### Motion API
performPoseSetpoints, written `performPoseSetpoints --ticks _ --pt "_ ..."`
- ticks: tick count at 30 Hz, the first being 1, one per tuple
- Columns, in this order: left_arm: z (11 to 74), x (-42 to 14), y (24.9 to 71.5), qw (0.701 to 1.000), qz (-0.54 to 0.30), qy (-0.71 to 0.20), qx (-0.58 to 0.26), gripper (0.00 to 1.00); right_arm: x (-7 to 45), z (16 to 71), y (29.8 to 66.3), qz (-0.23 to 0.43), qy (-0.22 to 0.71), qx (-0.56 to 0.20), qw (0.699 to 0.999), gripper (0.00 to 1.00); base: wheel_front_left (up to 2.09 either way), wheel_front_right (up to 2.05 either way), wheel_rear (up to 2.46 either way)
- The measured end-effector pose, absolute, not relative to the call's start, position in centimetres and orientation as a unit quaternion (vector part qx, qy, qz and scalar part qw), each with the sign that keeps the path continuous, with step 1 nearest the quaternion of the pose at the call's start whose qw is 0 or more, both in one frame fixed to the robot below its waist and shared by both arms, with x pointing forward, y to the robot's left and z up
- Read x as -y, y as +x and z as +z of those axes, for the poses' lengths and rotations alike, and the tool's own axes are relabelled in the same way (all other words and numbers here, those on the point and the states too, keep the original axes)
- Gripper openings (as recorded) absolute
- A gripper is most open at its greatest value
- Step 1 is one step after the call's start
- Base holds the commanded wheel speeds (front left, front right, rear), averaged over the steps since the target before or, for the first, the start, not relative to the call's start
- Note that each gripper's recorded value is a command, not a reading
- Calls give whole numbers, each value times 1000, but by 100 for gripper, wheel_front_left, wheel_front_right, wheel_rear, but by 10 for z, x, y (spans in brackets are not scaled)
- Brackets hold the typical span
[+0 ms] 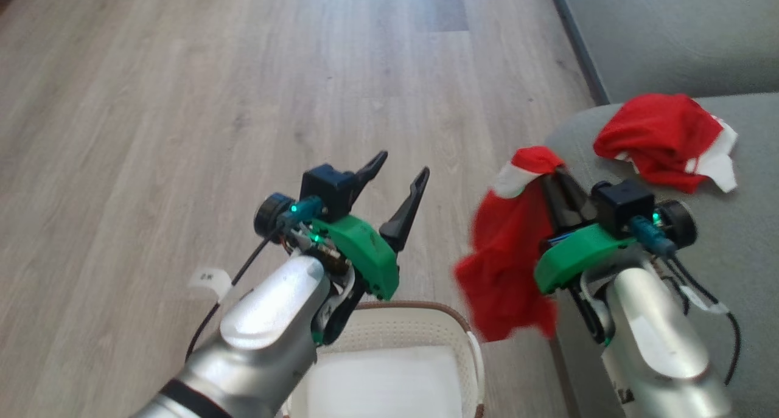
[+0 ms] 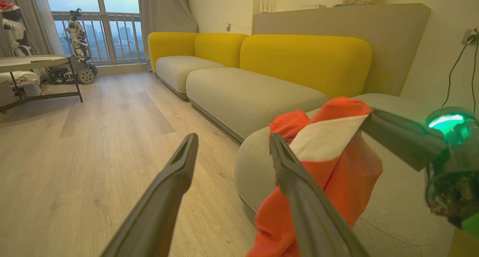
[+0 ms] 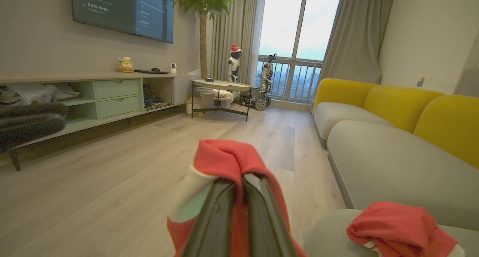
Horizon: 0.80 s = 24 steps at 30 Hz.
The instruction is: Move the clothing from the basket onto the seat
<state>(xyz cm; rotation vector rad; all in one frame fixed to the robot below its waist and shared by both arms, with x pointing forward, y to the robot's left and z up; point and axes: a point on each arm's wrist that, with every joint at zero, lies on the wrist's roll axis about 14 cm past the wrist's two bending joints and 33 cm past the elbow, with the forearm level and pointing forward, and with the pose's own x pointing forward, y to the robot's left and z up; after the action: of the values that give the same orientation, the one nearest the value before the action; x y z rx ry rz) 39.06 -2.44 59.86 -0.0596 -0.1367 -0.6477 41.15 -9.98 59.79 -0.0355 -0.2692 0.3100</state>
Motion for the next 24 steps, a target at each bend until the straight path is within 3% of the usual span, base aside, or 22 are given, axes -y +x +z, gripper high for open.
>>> performPoseSetpoints --ticks 17,24 --pt "554 112 353 900 -433 -44 16 100 236 617 374 -22 -55 167 984 0 0 0 0" --pt "550 150 337 875 -482 -49 12 100 264 615 354 -60 -68 164 982 0 0 0 0"
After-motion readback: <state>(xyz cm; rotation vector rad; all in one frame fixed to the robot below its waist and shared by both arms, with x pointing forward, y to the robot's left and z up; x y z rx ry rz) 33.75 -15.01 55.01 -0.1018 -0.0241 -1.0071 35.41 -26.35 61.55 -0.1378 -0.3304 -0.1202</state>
